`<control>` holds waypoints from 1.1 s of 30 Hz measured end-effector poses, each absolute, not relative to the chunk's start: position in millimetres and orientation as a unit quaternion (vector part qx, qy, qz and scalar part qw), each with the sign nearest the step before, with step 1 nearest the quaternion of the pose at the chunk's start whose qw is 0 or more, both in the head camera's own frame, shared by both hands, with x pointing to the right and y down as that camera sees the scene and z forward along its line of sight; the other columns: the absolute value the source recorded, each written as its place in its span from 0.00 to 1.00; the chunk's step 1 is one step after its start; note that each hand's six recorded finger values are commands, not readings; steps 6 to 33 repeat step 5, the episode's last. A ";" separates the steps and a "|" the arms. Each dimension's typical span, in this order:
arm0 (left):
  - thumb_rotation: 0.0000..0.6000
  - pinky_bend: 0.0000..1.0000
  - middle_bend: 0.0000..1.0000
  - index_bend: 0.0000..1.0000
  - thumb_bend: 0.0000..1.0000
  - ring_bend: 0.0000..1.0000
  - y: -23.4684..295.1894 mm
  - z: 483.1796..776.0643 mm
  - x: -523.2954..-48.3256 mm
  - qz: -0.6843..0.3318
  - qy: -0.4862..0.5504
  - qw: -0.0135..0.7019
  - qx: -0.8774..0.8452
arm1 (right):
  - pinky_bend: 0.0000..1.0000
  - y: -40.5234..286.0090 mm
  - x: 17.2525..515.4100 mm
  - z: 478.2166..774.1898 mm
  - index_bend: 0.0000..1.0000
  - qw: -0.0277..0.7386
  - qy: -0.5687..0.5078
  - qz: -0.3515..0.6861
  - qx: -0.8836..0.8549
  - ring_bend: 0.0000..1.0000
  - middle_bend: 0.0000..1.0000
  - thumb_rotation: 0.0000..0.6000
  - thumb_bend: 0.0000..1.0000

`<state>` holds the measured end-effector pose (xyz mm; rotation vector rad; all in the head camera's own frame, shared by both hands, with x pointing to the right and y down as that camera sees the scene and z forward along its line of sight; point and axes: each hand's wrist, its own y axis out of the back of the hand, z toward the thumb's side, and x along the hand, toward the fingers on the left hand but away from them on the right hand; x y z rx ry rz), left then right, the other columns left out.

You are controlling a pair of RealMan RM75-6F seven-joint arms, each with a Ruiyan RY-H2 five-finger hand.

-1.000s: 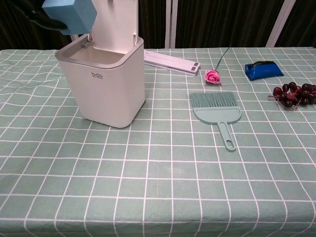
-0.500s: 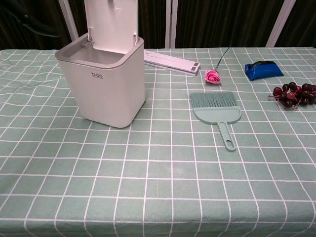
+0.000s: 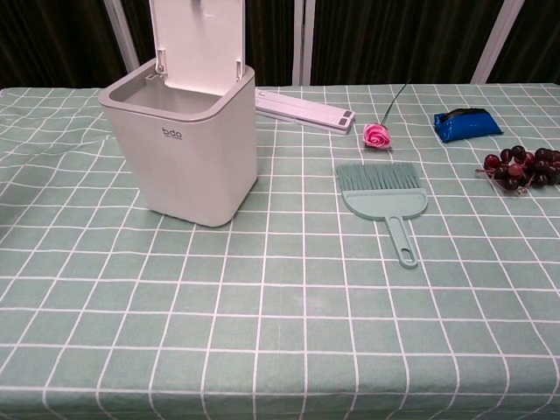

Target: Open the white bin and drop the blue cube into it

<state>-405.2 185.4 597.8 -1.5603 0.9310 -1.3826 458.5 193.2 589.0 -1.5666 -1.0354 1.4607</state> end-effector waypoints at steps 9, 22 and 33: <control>1.00 0.19 0.13 0.09 0.00 0.08 204.1 606.0 -418.2 -0.562 0.378 0.405 -0.614 | 0.00 194.2 457.1 587.9 0.00 0.369 -0.404 0.573 -0.611 0.00 0.00 1.00 0.25; 1.00 0.19 0.13 0.09 0.00 0.08 204.1 606.0 -418.2 -0.562 0.378 0.405 -0.614 | 0.00 194.2 457.1 587.9 0.00 0.369 -0.404 0.573 -0.611 0.00 0.00 1.00 0.25; 1.00 0.19 0.13 0.09 0.00 0.08 204.1 606.0 -418.2 -0.562 0.378 0.405 -0.614 | 0.00 194.2 457.1 587.9 0.00 0.369 -0.404 0.573 -0.611 0.00 0.00 1.00 0.25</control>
